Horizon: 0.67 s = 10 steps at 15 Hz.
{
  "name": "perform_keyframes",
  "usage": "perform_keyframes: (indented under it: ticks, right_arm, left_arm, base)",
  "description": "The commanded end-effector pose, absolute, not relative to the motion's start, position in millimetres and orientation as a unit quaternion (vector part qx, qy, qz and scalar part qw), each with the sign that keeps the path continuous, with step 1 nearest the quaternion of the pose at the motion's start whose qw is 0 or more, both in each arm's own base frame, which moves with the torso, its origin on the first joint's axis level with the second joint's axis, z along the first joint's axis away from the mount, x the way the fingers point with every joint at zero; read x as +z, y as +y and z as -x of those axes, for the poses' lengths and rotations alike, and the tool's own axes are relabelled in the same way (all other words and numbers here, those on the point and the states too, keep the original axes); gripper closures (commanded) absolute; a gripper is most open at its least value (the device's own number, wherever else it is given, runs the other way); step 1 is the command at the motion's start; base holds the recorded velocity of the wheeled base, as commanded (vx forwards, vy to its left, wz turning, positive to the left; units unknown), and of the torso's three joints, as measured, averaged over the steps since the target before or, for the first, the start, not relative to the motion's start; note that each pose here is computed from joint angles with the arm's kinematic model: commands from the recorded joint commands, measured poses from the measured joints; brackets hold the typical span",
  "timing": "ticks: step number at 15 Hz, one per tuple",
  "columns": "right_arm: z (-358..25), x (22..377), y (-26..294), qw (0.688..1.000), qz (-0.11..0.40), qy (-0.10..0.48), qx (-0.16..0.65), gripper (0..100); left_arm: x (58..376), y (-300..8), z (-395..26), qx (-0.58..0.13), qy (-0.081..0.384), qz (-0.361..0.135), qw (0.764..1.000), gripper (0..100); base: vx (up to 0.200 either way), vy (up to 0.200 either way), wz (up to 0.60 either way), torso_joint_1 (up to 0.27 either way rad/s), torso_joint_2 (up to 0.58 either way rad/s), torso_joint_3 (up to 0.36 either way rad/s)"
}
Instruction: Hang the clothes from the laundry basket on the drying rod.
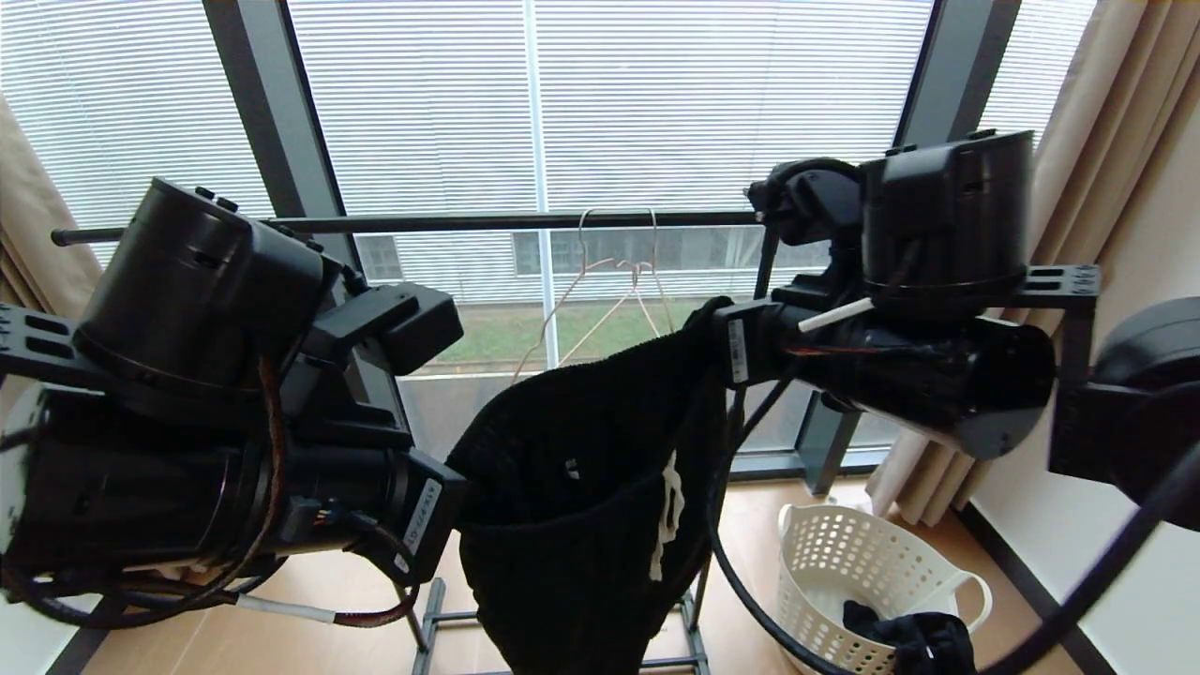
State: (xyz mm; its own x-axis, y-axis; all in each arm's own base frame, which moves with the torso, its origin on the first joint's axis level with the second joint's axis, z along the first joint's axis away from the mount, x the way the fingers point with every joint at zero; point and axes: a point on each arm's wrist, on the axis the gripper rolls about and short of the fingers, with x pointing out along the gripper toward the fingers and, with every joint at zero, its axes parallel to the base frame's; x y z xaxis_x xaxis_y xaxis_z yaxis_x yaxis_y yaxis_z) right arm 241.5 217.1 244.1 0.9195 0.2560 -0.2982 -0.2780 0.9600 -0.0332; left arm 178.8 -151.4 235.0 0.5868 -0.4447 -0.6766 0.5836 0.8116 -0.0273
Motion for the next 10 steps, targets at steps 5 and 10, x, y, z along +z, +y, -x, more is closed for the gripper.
perform_keyframes:
  ticks: [5,10]
  right_arm:
    - [-185.0,225.3,172.8,0.976,0.027,0.175,0.123,100]
    - [-190.7,217.6,175.7,0.977,0.044,0.185,0.099,100]
  left_arm:
    - [222.1,-163.7,-209.3,-0.281,0.327,-0.099,0.897,100]
    - [214.4,-168.7,-215.0,-0.282,0.330,-0.103,0.895,100]
  base:
    - [0.000,0.000,0.00,0.000,0.00,0.000]
    - [0.000,0.000,0.00,0.000,0.00,0.000]
